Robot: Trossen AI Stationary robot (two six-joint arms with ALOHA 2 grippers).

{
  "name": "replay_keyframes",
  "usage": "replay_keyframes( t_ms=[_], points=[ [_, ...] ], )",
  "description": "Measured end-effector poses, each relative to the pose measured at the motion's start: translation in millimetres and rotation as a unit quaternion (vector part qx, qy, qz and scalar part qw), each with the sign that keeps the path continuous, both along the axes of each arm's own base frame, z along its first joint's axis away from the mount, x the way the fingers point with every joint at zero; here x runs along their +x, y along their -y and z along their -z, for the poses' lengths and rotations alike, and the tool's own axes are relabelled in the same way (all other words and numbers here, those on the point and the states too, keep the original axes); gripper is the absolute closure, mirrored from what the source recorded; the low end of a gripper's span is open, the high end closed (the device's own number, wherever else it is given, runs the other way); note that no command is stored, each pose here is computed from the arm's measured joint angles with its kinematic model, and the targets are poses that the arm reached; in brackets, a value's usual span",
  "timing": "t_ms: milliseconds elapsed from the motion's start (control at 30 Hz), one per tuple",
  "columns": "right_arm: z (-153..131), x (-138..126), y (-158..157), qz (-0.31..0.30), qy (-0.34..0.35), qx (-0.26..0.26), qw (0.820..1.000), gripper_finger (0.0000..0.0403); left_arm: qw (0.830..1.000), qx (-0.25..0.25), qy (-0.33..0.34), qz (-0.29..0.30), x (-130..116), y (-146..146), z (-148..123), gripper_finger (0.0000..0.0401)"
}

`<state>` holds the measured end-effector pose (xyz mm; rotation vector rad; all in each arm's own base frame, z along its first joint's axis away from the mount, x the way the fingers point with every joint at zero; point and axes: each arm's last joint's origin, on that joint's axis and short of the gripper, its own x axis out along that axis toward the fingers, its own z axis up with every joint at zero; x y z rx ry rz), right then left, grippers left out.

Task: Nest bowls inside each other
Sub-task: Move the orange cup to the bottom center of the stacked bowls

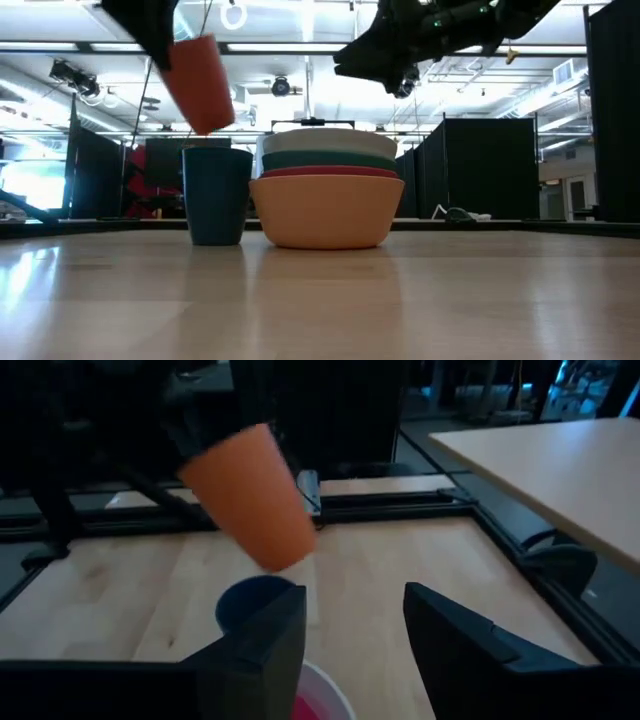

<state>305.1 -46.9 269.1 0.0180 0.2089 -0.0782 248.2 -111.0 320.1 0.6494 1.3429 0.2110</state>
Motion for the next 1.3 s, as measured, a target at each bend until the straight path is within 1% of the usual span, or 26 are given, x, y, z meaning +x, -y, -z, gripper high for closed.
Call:
replay_keyframes(
  t_ms=[67, 300, 433, 600, 700, 767, 900, 1033, 1300],
  points=[
    [1, 0, 0, -0.002, -0.005, 0.001, 1.0, 0.0242, 0.999, -0.036, 0.006, 0.011, 4, 1, -8, 0.0401],
    [4, -2, -1, -0.01, -0.022, 0.006, 1.0, 0.0249, 0.988, -0.142, 0.02, 0.048, 25, 9, -12, 0.0401],
    [5, -2, -2, -0.014, -0.032, 0.009, 0.999, 0.0253, 0.976, -0.2, 0.032, 0.078, 36, 14, -16, 0.0401],
    [7, -4, -2, -0.019, -0.048, 0.012, 0.999, 0.0258, 0.955, -0.264, 0.049, 0.123, 51, 19, -20, 0.0401],
    [5, -11, -3, -0.019, -0.067, 0.013, 0.997, 0.0262, 0.946, -0.281, 0.038, 0.155, 70, 20, -5, 0.0401],
    [0, -20, -5, -0.018, -0.082, 0.006, 0.996, 0.0264, 0.943, -0.288, 0.027, 0.164, 81, 18, 5, 0.0401],
    [-16, -49, -7, 0.013, -0.112, -0.002, 0.994, 0.0274, 0.946, -0.285, 0.011, 0.156, 93, 7, 18, 0.0401],
    [-33, -79, -11, 0.039, -0.114, 0.004, 0.993, 0.0288, 0.94, -0.299, 0.018, 0.162, 100, 1, 20, 0.0401],
    [-42, -91, -15, 0.038, -0.102, 0.01, 0.994, 0.0305, 0.939, -0.301, -0.003, 0.165, 112, 3, 39, 0.0401]
  ],
)
